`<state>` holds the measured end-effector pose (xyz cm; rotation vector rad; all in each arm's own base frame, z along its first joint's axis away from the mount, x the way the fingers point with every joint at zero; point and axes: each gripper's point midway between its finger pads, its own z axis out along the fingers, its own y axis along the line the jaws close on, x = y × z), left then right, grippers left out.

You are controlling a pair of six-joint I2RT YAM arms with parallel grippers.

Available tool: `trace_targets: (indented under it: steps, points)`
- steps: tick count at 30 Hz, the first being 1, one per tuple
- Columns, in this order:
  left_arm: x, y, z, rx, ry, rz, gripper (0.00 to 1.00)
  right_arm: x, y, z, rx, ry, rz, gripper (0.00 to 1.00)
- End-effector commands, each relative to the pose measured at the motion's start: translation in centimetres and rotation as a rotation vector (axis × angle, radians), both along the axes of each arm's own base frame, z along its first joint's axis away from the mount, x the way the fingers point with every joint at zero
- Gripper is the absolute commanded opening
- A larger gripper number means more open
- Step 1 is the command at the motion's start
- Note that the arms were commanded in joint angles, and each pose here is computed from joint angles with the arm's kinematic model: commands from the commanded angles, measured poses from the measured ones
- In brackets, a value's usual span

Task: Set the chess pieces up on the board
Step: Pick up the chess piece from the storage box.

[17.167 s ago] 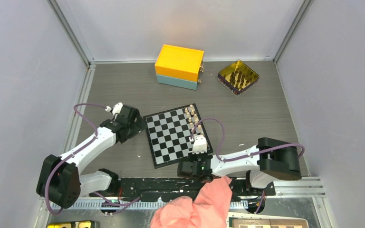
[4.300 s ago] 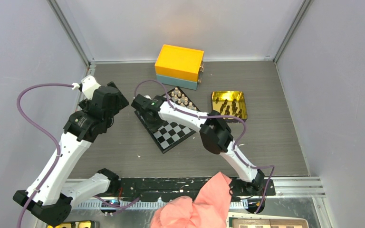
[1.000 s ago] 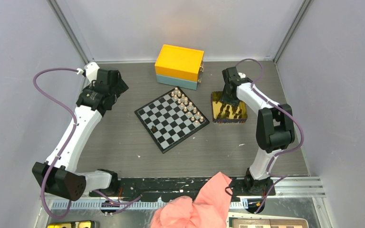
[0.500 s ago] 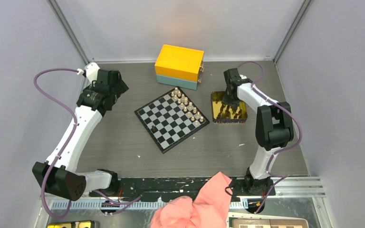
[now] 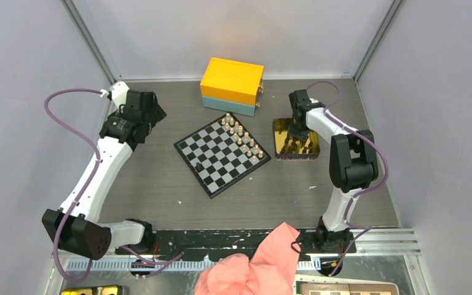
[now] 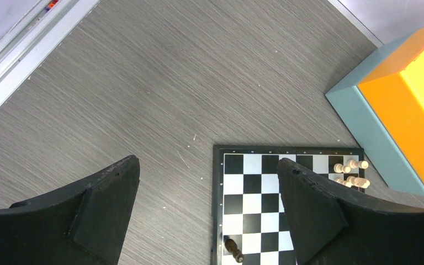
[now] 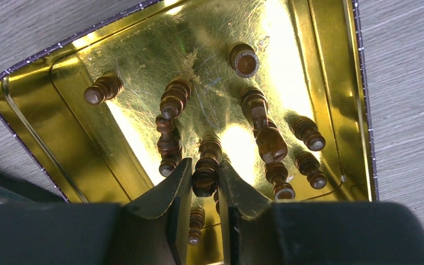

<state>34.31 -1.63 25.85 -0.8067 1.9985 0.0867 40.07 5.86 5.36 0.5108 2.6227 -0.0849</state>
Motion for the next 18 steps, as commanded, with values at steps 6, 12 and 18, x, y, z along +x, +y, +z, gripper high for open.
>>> trace_targets:
  steps: [6,12,18]
  points:
    - [0.6,0.5,1.6,0.009,-0.062,0.014,0.95,1.7,-0.1,2.5,0.008,-0.08,-0.012,0.01]
    - [0.6,0.4,1.6,0.004,-0.064,0.014,0.95,2.1,0.0,4.1,0.016,-0.121,-0.012,0.01]
    - [0.3,0.5,1.6,0.0,-0.067,0.015,0.95,2.3,0.0,5.0,0.024,-0.159,-0.015,0.01]
